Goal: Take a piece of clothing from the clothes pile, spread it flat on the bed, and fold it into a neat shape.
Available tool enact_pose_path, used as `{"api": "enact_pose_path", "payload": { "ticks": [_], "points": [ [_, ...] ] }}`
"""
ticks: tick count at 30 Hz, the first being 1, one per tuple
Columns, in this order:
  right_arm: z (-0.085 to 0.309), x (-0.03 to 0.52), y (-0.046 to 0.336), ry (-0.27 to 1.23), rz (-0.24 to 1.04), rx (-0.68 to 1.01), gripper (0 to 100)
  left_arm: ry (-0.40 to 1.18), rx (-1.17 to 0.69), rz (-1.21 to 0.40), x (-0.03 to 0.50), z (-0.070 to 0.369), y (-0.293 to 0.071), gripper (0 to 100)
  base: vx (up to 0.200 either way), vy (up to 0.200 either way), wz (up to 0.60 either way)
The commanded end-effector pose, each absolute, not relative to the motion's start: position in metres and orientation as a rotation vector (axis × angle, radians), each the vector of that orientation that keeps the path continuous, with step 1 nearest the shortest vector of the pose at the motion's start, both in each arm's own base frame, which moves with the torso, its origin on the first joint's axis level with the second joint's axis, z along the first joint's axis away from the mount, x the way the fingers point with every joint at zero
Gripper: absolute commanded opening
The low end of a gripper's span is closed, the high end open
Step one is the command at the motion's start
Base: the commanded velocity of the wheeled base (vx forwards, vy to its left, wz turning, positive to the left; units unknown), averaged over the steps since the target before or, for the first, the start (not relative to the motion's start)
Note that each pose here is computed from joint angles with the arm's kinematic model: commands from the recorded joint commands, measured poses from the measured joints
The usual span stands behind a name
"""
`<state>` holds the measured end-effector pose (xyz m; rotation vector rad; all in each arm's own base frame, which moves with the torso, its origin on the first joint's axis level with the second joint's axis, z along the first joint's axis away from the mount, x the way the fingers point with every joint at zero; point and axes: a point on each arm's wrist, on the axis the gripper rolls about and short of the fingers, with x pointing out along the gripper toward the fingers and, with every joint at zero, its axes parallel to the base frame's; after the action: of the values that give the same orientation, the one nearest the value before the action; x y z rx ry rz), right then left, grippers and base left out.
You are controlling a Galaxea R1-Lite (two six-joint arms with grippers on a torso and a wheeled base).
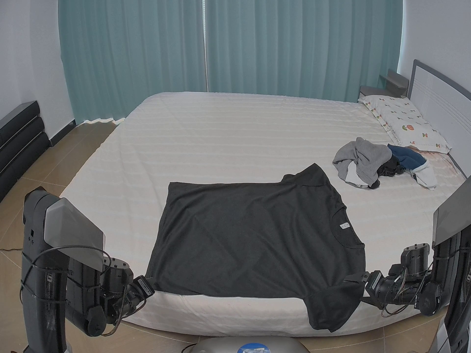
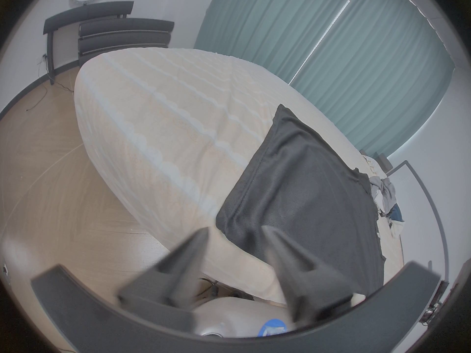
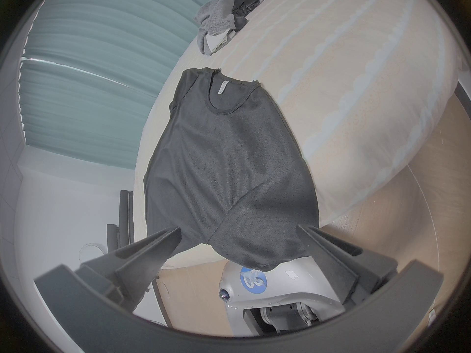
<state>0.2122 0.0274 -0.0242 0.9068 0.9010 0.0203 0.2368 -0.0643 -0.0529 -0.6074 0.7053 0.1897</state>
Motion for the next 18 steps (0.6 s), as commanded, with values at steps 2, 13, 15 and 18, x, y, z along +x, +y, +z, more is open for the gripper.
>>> {"api": "enact_pose_path", "payload": {
  "ticks": [2,13,15,18],
  "points": [
    [-0.025,0.208,0.027,0.918,0.012,0.907,100,0.711,-0.654,0.14,0.239,-0.049,-0.06,100,0.0,0.0,0.0],
    [-0.025,0.208,0.027,0.919,0.014,0.907,100,0.712,-0.598,-0.094,0.258,-0.045,-0.024,100,0.0,0.0,0.0],
    [-0.025,0.208,0.027,0.919,0.014,0.907,100,0.694,-0.58,-0.1,0.261,-0.044,-0.02,100,0.0,0.0,0.0],
    [-0.025,0.208,0.027,0.918,0.012,0.907,100,0.738,-0.582,-0.1,0.257,-0.052,-0.022,100,0.0,0.0,0.0]
  ]
}}
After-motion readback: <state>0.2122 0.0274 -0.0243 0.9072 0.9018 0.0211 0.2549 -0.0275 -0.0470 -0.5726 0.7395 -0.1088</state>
